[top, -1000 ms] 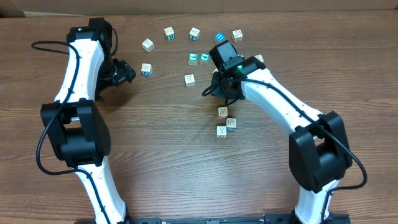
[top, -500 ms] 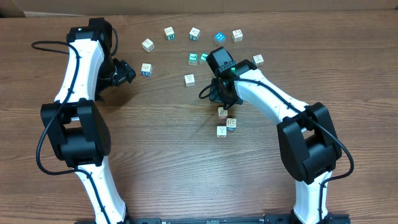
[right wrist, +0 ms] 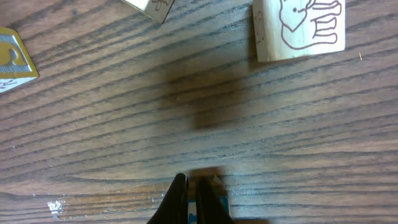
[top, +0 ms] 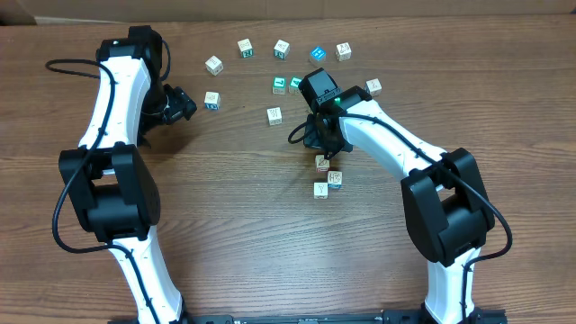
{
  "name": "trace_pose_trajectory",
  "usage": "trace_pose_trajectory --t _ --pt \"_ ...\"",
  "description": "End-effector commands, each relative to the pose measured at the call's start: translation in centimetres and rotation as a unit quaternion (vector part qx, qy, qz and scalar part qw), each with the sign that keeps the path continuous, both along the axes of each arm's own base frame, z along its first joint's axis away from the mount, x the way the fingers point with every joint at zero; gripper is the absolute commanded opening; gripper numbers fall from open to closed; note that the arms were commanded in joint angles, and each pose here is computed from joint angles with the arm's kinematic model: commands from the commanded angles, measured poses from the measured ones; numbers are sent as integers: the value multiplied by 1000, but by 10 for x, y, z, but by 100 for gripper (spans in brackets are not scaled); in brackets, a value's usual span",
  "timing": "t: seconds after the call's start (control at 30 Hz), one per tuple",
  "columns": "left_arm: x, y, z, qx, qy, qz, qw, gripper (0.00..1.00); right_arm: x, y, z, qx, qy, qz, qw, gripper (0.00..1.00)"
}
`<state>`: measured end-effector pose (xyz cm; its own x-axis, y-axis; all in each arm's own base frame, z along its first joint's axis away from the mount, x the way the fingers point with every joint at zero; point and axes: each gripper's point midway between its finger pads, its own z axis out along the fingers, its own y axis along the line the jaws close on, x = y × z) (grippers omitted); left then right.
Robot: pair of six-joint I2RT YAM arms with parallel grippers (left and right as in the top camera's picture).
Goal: Form a circle
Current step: 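Move the right gripper up toward the arc's upper right blocks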
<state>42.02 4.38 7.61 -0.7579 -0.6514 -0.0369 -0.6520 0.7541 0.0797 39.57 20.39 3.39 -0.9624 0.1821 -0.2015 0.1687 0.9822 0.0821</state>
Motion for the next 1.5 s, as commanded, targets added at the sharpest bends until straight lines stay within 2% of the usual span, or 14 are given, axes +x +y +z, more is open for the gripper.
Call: trace_pose_trajectory --t 0.0,1.47 --pt "4 -1 3 1 -5 -10 1000 99 -2 -1 -2 -9 2 4 1000 4" --pt "4 -1 3 1 -5 -10 1000 100 -25 -8 -5 -18 50 6 999 4"
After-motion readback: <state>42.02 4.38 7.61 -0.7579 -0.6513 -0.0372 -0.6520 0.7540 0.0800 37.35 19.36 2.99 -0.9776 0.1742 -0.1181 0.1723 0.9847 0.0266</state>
